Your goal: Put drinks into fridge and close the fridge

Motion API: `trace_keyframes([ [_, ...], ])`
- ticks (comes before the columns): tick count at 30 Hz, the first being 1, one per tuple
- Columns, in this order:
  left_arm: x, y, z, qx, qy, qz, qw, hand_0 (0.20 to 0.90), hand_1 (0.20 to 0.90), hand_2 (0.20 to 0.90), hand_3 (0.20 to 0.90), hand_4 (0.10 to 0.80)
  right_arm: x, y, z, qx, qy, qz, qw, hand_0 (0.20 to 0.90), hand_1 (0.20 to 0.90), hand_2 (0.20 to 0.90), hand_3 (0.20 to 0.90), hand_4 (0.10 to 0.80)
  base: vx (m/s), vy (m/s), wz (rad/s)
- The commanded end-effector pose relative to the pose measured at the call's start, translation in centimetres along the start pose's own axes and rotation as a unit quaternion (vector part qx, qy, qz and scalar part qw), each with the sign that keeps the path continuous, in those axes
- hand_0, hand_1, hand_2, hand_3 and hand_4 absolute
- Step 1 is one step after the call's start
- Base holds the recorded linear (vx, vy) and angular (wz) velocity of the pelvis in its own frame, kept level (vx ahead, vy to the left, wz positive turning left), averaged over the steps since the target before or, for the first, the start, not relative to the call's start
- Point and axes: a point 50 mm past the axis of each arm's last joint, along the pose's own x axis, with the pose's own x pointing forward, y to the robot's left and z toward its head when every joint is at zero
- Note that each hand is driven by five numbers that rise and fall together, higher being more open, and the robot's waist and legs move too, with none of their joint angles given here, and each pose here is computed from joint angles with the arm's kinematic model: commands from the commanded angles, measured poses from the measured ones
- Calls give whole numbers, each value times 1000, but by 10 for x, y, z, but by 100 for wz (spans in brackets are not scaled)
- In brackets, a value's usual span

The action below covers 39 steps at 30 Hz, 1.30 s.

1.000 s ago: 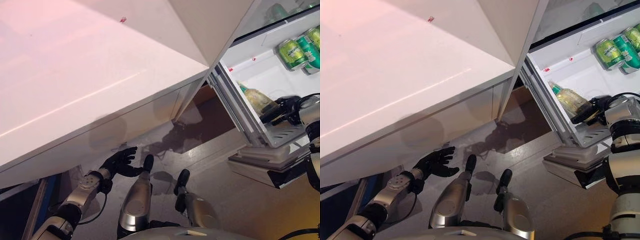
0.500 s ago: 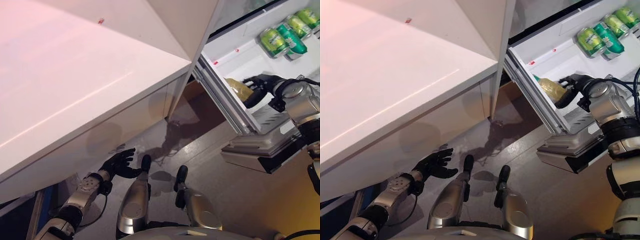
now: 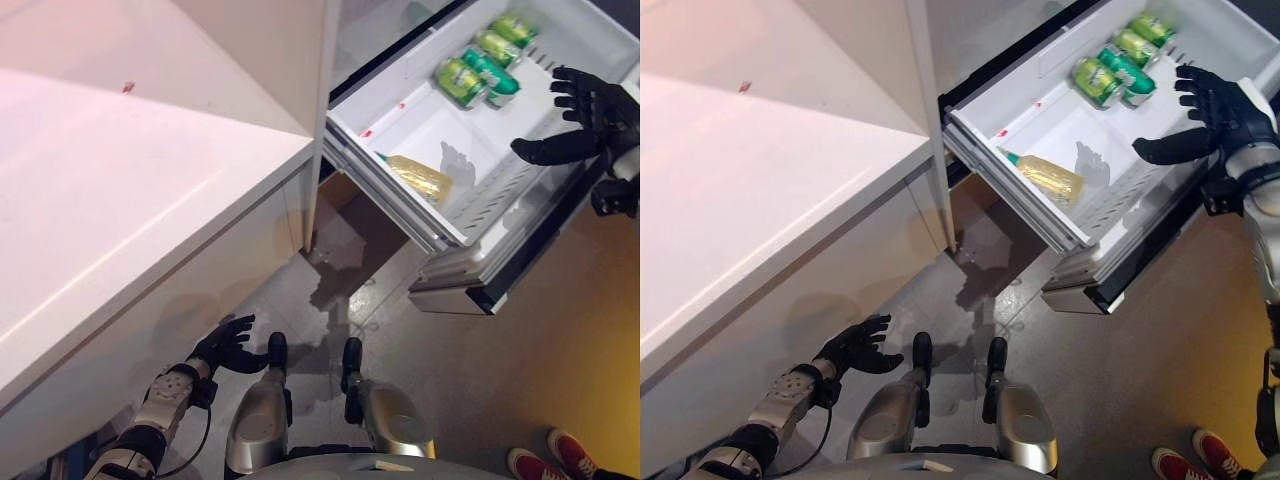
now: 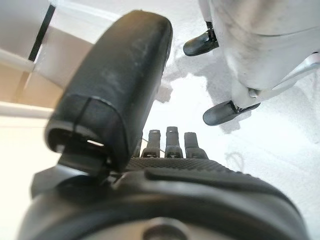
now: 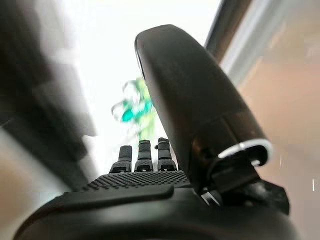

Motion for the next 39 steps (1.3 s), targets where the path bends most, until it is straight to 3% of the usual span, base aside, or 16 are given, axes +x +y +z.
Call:
trace_keyframes([
  [1,-12,-24,-41,5,57,-28,998,900,900,900,900,800,-13,-22,17,68,-108,-111,986,900,900,900,900,800,75,-12,-20],
  [7,-11,-38,-48,25,82,-52,995,900,900,900,900,800,-26,5,-17,333,-102,-128,929,900,900,900,900,800,58,-23,-15],
  [14,-10,-48,-53,51,107,-76,990,900,900,900,900,800,-20,13,-51,465,-42,-150,871,900,900,900,900,800,60,-54,4],
  [29,-2,-44,-31,8,65,-17,998,900,900,900,900,800,18,34,-23,557,-45,-88,824,900,900,900,900,800,-53,29,12],
  [39,0,-48,-21,-15,33,-13,999,900,900,900,900,800,35,59,7,554,-67,-9,830,900,900,900,900,800,-30,70,5],
])
